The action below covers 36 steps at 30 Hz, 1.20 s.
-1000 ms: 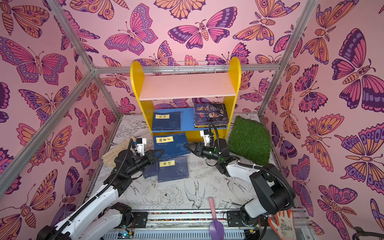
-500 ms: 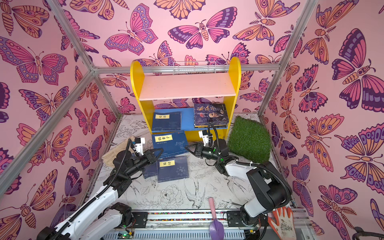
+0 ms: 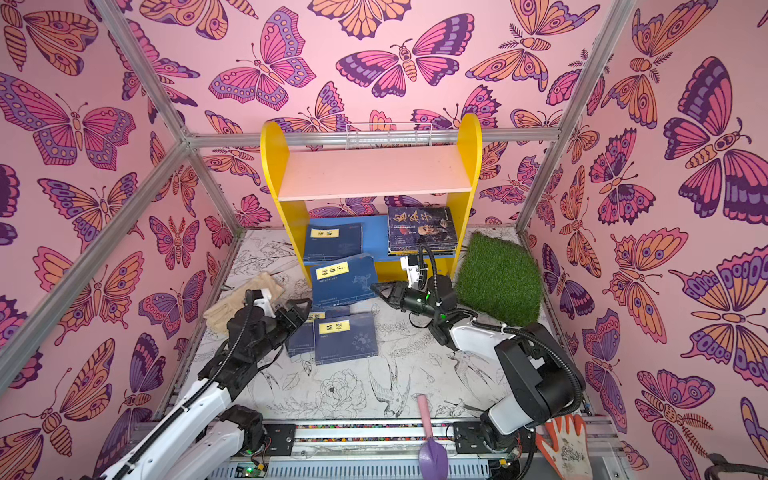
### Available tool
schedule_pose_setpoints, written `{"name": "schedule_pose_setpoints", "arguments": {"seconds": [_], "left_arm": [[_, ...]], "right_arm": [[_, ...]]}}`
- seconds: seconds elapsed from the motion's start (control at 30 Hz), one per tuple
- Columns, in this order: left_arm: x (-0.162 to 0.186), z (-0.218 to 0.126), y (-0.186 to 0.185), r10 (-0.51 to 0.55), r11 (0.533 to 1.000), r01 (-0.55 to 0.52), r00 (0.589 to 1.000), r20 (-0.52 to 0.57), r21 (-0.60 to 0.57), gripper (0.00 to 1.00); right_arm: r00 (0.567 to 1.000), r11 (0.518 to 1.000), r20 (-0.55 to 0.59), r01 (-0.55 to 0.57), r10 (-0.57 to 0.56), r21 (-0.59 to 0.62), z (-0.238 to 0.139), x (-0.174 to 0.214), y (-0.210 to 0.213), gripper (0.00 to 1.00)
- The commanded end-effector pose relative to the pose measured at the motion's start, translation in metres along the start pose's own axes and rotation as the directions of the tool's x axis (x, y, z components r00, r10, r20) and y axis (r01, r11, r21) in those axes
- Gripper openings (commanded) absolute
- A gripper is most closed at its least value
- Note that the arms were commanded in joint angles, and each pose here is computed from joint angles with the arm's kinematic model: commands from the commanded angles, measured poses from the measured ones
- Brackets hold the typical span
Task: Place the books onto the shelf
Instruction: 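Carry the book upright to the blue shelf board with the right gripper, then lower the book flat onto the shelf board with the right gripper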
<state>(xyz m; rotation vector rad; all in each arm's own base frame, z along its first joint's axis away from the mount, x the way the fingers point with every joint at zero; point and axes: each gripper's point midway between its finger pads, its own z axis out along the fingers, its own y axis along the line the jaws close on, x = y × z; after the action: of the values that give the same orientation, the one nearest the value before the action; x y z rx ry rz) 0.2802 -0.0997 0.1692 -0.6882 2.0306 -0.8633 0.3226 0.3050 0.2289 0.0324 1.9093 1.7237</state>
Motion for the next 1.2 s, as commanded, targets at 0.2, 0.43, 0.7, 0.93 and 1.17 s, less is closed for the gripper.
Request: {"name": "schedule_pose_setpoints", "arguments": {"seconds": [0.2,0.43,0.7,0.93,1.17], "left_arm": [[0.025,-0.017,0.084,-0.06,0.953,0.054,0.998,-0.01,-0.299,0.81],[0.025,-0.017,0.081,-0.043,0.956,0.034,0.999,-0.022,-0.293,0.81],[0.026,-0.017,0.08,-0.025,0.958,0.013,0.999,-0.036,-0.288,0.81],[0.028,-0.017,0.081,-0.018,0.957,0.005,0.999,-0.043,-0.291,0.81],[0.027,-0.016,0.081,-0.013,0.955,-0.002,0.999,-0.049,-0.297,0.81]], "right_arm": [[0.965,0.978,0.199,0.143,-0.172,0.151,0.041,-0.085,0.023,0.0],[0.973,0.967,0.17,0.112,-0.153,0.229,0.096,-0.114,-0.001,0.0],[0.99,0.954,0.049,0.113,-0.131,0.278,0.138,-0.103,-0.027,0.0],[0.993,0.945,0.042,0.091,-0.109,0.313,0.145,-0.094,-0.047,0.0],[0.993,0.935,0.056,0.078,-0.104,0.346,0.147,-0.093,-0.059,0.0]]}}
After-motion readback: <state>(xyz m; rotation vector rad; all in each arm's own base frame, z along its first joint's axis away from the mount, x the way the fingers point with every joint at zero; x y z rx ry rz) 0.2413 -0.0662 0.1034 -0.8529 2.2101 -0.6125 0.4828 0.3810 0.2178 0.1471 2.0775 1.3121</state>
